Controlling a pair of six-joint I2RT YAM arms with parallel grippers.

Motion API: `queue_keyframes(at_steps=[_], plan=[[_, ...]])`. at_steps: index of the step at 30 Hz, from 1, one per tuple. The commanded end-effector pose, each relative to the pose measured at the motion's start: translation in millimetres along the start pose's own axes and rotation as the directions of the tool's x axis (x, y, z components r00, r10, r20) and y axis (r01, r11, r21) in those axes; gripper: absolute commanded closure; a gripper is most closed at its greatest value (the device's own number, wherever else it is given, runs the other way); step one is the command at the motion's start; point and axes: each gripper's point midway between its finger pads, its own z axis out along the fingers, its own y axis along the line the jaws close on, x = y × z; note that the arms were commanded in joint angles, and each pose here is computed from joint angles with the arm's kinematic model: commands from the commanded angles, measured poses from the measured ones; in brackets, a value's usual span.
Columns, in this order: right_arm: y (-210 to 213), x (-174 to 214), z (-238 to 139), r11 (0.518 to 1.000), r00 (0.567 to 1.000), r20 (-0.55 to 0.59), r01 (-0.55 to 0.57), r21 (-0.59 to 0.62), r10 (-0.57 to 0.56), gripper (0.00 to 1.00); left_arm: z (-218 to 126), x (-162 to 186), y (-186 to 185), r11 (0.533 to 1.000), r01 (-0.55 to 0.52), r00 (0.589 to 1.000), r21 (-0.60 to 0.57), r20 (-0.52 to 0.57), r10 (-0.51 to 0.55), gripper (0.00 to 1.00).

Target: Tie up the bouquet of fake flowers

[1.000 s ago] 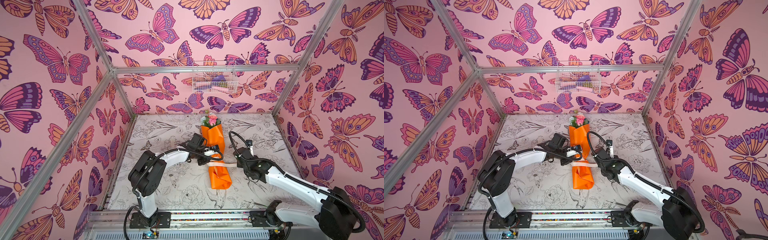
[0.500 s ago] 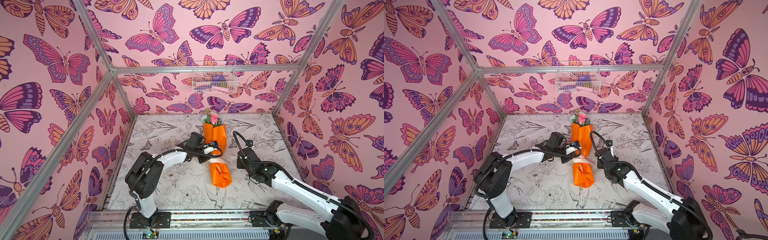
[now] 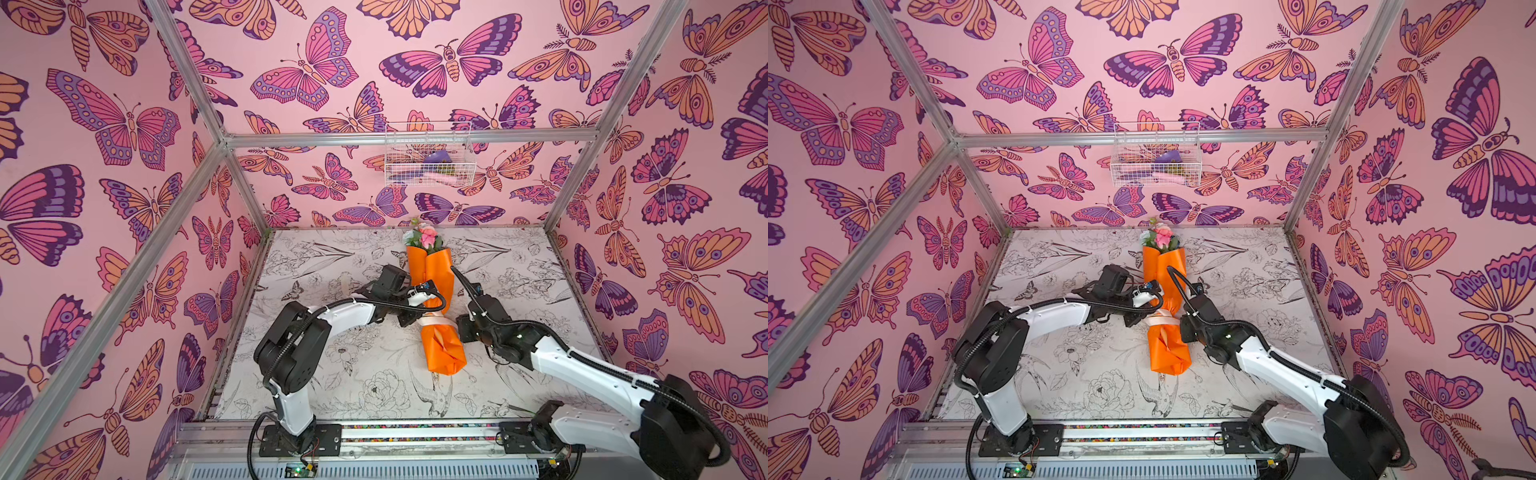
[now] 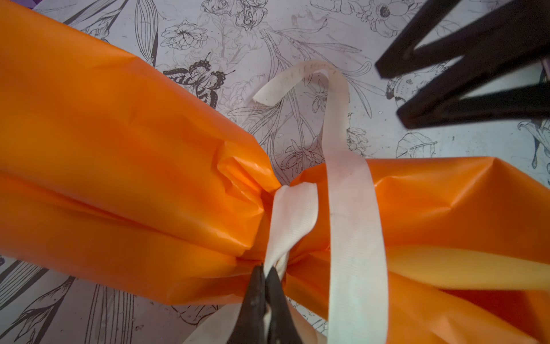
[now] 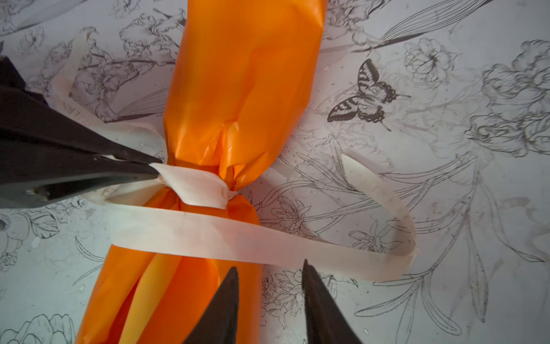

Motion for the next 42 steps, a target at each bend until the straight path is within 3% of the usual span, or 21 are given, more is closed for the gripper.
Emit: queue_keyframes(at_steps=[1, 10, 13, 17, 21, 25, 27, 30, 40, 42], plan=[[14, -14, 4, 0.999, 1.000, 0.021, 0.005, -0.053, -0.004, 0.64, 3, -8, 2, 1.000, 0.006, 0.999, 0.021, 0.035, -0.007, 0.95], [25, -10, 19, 0.995, 1.000, -0.010, -0.009, -0.096, 0.008, 0.68, 7, -11, 0, 0.999, 0.013, 0.998, 0.050, 0.054, -0.016, 0.88], [27, -9, 23, 0.994, 1.000, -0.017, -0.017, -0.103, 0.015, 0.69, 7, -9, -1, 0.999, 0.016, 0.999, 0.052, 0.051, -0.019, 0.94], [31, -9, 25, 0.993, 1.000, -0.022, -0.019, -0.118, 0.017, 0.69, 8, -5, 0, 0.999, 0.015, 0.999, 0.045, 0.040, -0.017, 0.93], [35, -10, 24, 0.990, 1.000, -0.019, -0.017, -0.142, 0.014, 0.69, 6, -4, -1, 0.999, 0.007, 0.999, 0.047, 0.031, -0.008, 0.79], [36, -11, 23, 0.989, 1.000, -0.017, -0.018, -0.148, 0.016, 0.69, 6, 1, 0, 0.999, 0.004, 1.000, 0.052, -0.002, -0.004, 0.76], [36, -11, 23, 0.989, 1.000, -0.017, -0.015, -0.145, 0.013, 0.69, 7, 3, -2, 0.998, 0.003, 1.000, 0.060, -0.014, -0.002, 0.77], [36, -12, 22, 0.990, 1.000, -0.018, -0.012, -0.143, 0.009, 0.69, 6, 1, -3, 0.998, 0.002, 1.000, 0.071, -0.012, -0.001, 0.87], [37, -14, 23, 0.989, 1.000, -0.013, -0.020, -0.145, 0.018, 0.69, 8, 2, -7, 0.994, 0.013, 0.999, 0.110, -0.033, -0.009, 0.91], [38, -15, 22, 0.988, 1.000, -0.010, -0.020, -0.151, 0.018, 0.69, 9, 5, -6, 0.994, 0.016, 0.999, 0.105, -0.048, -0.011, 0.86]])
